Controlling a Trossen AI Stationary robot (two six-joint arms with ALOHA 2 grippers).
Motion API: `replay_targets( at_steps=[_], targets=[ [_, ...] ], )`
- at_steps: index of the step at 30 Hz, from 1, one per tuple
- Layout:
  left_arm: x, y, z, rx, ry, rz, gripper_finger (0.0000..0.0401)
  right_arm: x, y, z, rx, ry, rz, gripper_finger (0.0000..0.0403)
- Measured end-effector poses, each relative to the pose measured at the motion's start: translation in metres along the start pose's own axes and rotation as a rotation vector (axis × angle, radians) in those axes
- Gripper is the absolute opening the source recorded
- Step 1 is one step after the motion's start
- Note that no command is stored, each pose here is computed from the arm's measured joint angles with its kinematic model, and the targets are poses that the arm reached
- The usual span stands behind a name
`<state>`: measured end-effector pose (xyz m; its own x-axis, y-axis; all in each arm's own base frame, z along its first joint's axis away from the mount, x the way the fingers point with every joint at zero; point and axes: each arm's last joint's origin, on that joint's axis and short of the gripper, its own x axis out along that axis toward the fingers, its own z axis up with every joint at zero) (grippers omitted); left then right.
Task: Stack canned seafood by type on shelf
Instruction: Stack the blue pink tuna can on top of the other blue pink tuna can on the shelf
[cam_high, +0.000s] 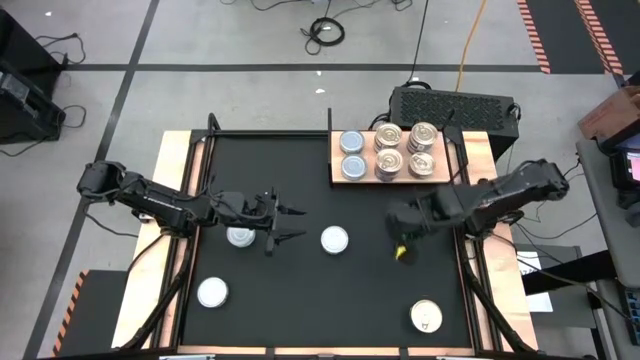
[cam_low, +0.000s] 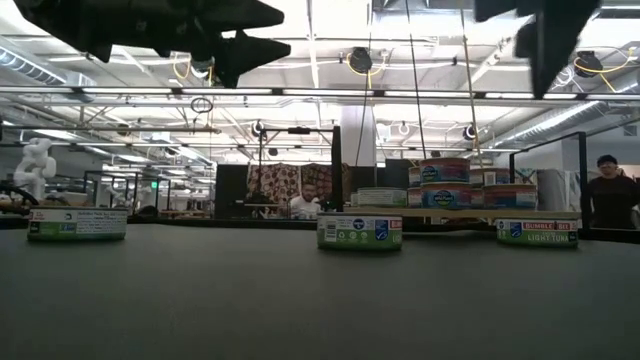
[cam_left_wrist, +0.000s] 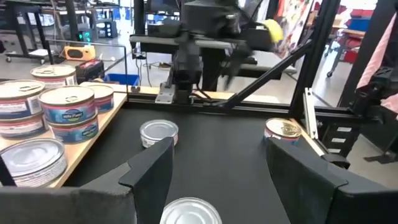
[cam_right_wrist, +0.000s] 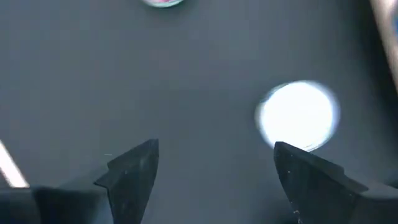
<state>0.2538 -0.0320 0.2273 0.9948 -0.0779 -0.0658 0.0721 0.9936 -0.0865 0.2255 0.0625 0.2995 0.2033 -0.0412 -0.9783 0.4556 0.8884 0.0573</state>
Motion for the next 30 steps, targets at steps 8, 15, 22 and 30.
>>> replay_targets(
  at_steps=[8, 15, 22, 30],
  targets=[
    [0.000, -0.001, -0.001, 0.021, 0.013, -0.075, 0.0253, 0.004, 0.052, -0.040, 0.255, 0.012, 0.074, 0.0311],
    [-0.001, -0.005, -0.008, 0.035, 0.088, -0.190, 0.0253, 0.027, 0.099, -0.062, 0.482, 0.053, 0.137, 0.0311],
    [-0.002, -0.008, -0.009, 0.097, 0.098, -0.303, 0.0253, 0.053, 0.129, -0.069, 0.693, 0.196, 0.180, 0.0311],
    [-0.002, -0.009, -0.008, 0.159, 0.076, -0.356, 0.0253, 0.064, 0.135, -0.072, 0.830, 0.317, 0.131, 0.0311]
  ],
)
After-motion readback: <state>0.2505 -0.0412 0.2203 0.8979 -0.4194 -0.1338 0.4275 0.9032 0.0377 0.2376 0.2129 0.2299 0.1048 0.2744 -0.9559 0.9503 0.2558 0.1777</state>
